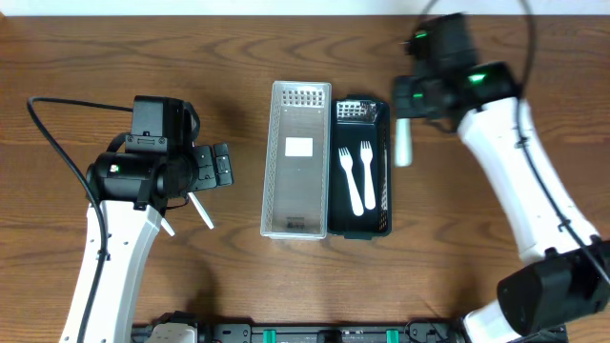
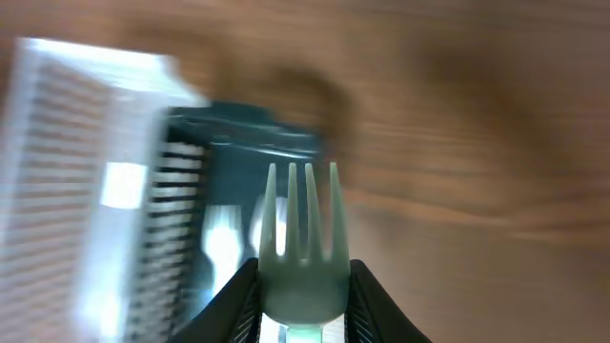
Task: Pack container
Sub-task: 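Carry the third fork into the black basket and release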
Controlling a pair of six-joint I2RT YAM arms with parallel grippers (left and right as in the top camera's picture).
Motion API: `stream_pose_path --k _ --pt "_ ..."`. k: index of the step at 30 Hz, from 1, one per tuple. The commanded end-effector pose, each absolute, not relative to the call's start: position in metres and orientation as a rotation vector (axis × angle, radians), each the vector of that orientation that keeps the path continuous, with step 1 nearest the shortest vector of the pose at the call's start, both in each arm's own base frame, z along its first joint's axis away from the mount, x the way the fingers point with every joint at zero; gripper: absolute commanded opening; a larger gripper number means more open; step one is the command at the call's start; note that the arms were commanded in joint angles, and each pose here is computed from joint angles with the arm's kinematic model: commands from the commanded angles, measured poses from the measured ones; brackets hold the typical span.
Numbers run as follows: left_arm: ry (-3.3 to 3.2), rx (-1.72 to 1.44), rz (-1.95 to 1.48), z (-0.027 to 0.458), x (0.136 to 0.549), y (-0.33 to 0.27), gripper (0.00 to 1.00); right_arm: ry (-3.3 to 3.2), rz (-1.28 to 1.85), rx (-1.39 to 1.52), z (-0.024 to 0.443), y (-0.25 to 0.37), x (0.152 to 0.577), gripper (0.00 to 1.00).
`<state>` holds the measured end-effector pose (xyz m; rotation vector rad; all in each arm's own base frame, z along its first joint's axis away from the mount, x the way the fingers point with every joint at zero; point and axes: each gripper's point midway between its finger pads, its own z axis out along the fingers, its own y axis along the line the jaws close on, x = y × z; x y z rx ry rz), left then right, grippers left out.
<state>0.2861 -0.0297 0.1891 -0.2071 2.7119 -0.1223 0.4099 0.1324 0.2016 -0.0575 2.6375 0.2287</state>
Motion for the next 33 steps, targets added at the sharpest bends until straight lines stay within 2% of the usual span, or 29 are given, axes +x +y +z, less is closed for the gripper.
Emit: stream_pose_path --k 1,10,16,18,20,25,29,33 --pt "2.709 -0.208 -0.104 0.191 0.287 -0.027 0.98 2.669 0.213 0.117 0.185 0.155 0.405 0.01" --pt "2.71 -0.208 -0.104 0.191 0.286 -0.027 0.98 2.928 0.053 0.133 0.077 0.172 0.371 0.01" --pt "2.712 -0.208 -0.104 0.191 0.286 -0.027 0.98 2.97 0.024 0.078 0.052 0.185 0.366 0.05" --pt "2.714 -0.209 -0.103 0.19 0.285 -0.026 0.98 2.955 0.038 0.068 0.053 0.19 0.368 0.12" --pt "2.718 -0.209 -0.102 0.19 0.285 -0.026 0.98 2.946 0.048 0.069 0.053 0.191 0.37 0.35" --pt "2.725 -0.21 -0.101 0.189 0.283 -0.026 0.98 2.938 0.051 0.046 0.056 0.192 0.372 0.62" --pt "2.725 -0.21 -0.101 0.189 0.283 -0.026 0.98 2.899 0.074 0.011 0.077 0.194 0.38 0.63" --pt "2.725 -0.21 -0.101 0.189 0.283 -0.026 0.98 2.767 0.121 -0.048 0.13 0.195 0.401 0.62"
